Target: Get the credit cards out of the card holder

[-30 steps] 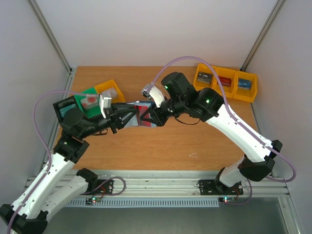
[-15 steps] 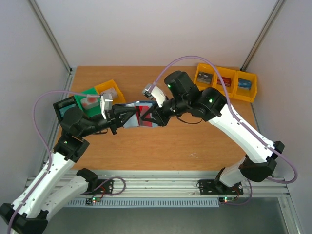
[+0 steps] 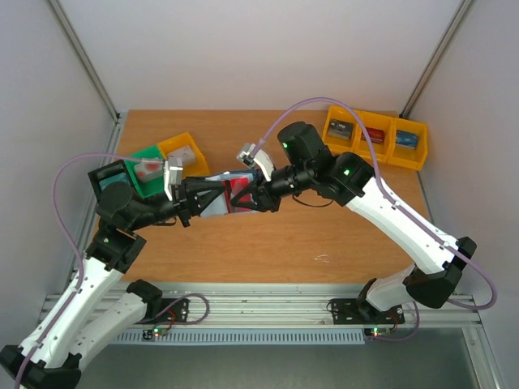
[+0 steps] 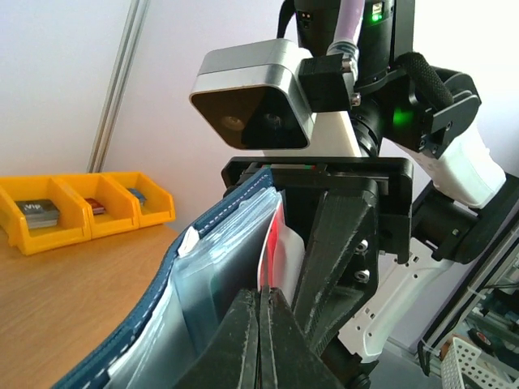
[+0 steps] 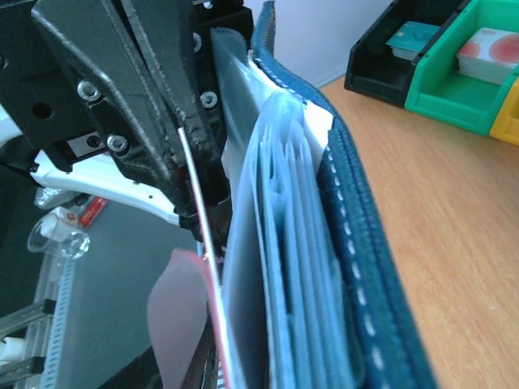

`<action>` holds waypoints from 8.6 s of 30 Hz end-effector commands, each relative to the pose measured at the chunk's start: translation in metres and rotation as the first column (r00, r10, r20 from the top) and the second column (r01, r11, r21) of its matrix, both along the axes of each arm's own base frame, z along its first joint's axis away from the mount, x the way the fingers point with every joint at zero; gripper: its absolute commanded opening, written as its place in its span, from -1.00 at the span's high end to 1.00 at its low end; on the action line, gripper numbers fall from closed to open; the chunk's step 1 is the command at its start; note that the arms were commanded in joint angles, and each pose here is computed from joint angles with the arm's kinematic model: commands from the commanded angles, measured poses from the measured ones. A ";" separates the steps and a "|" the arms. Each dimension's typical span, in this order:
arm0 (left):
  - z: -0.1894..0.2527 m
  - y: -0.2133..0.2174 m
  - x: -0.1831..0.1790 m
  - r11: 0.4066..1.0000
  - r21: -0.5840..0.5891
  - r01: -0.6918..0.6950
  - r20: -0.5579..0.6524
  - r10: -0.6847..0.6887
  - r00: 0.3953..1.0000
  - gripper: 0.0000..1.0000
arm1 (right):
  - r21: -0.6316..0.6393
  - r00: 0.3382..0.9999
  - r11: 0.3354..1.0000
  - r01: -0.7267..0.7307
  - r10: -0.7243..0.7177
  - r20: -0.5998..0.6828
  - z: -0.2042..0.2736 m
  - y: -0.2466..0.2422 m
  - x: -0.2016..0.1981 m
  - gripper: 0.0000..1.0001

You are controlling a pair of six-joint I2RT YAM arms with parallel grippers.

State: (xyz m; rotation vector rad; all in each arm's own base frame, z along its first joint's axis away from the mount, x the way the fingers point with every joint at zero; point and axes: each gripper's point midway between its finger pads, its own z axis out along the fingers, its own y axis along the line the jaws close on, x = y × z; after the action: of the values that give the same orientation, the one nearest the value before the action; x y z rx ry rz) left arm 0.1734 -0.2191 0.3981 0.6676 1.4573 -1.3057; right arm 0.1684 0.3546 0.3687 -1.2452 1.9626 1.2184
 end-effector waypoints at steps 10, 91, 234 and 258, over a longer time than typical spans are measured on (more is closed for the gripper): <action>-0.006 0.009 0.009 0.999 -0.021 -0.049 -0.055 0.048 0.997 1.00 | 0.181 0.992 0.981 -0.072 0.089 -0.089 0.024 -0.023 -0.013 0.19; 0.027 0.020 -0.037 0.999 0.035 0.011 0.286 -0.021 0.958 1.00 | 0.367 0.986 0.927 -0.080 0.020 0.165 0.074 -0.044 -0.022 -0.16; -0.123 0.167 0.223 0.673 0.351 -0.651 -0.249 0.737 0.628 -0.99 | -0.622 0.621 0.116 0.775 0.044 0.782 -0.232 -0.502 0.479 -0.97; -0.240 0.046 0.088 0.798 0.590 -0.126 -0.405 0.427 0.808 -0.99 | 0.161 0.292 0.397 0.904 -0.846 0.447 -0.006 -0.231 0.336 -0.92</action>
State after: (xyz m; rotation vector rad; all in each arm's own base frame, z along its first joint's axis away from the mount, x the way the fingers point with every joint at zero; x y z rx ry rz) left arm 0.2852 -0.1539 0.1973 0.3095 2.1722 -0.8107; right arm 0.5375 0.0130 0.3943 -0.2247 1.7945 -0.3189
